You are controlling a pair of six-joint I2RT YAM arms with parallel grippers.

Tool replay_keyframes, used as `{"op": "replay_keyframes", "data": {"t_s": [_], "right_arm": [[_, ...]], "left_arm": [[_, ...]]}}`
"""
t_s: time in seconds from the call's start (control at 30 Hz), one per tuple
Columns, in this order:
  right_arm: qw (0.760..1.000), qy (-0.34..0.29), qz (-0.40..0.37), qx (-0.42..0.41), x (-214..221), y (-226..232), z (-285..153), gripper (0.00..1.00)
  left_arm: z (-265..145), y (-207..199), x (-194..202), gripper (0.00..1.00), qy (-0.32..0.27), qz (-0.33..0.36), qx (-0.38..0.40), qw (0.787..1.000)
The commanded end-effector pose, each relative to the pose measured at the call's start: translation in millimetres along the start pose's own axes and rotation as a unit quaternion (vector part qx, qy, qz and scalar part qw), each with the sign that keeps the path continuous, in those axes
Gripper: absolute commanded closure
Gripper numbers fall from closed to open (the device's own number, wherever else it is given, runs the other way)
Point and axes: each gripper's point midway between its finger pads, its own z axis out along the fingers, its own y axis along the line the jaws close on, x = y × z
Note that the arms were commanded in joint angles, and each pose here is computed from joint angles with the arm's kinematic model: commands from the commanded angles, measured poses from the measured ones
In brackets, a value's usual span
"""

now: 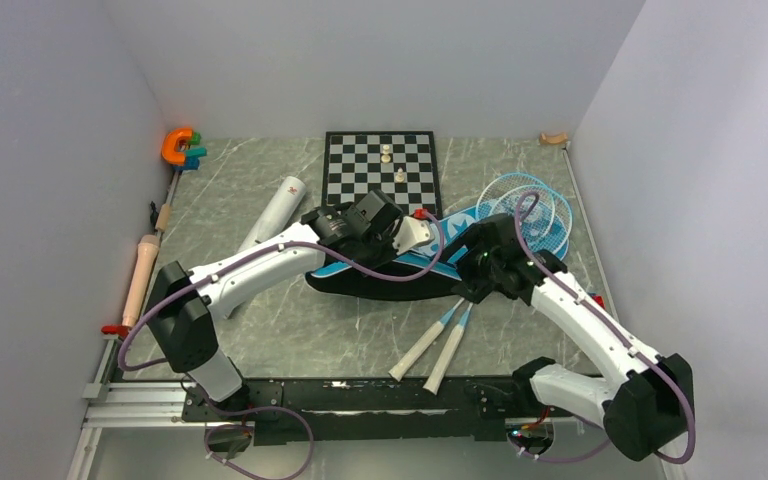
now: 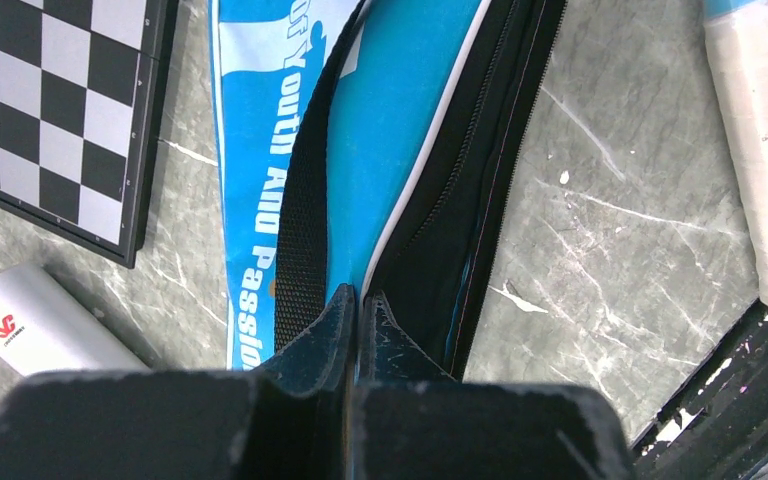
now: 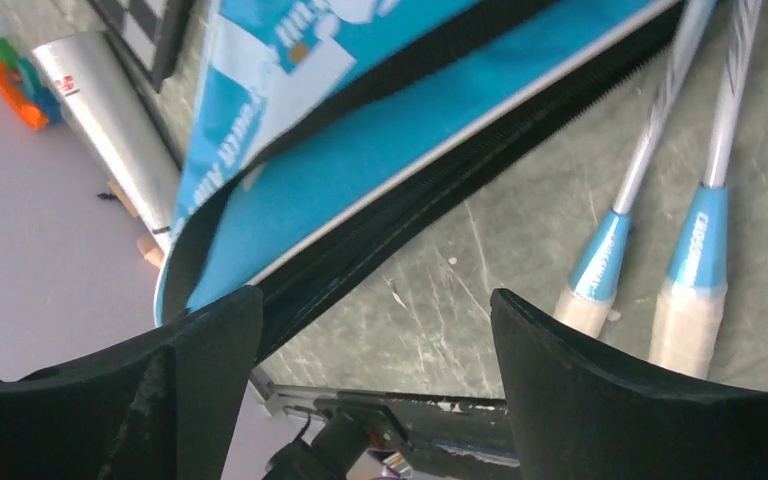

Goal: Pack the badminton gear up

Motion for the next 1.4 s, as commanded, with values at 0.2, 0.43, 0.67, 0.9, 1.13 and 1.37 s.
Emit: {"op": "replay_keyframes", "data": {"t_s": [0.2,0.43,0.67,0.9,1.13,1.37], "right_arm": [[0.985,-0.059,0.164,-0.016,-7,-10,28,0.12],[0.974,-0.095,0.207,0.002,-21,-19,63,0.17],[0.963,-0.143,0.229,0.014,-40,-27,86,0.25],[0.948,-0.206,0.244,0.005,-69,-40,80,0.42],[0.953,-0.206,0.221,-0.007,-74,-25,81,0.81],[0.958,-0.213,0.191,-0.025,-77,-16,61,1.0]], "left_arm": [[-13,12,-14,1.0,-0.021,-0.006,-0.017,1.0],[-17,12,-18,1.0,-0.028,-0.009,-0.012,0.999],[-31,7,-9,1.0,-0.032,-0.01,0.001,0.999],[-44,-2,18,1.0,-0.018,-0.017,0.02,0.999],[-43,-19,36,1.0,-0.002,-0.005,0.06,0.998],[-39,-27,39,0.51,0.024,0.031,0.082,0.996]]}}
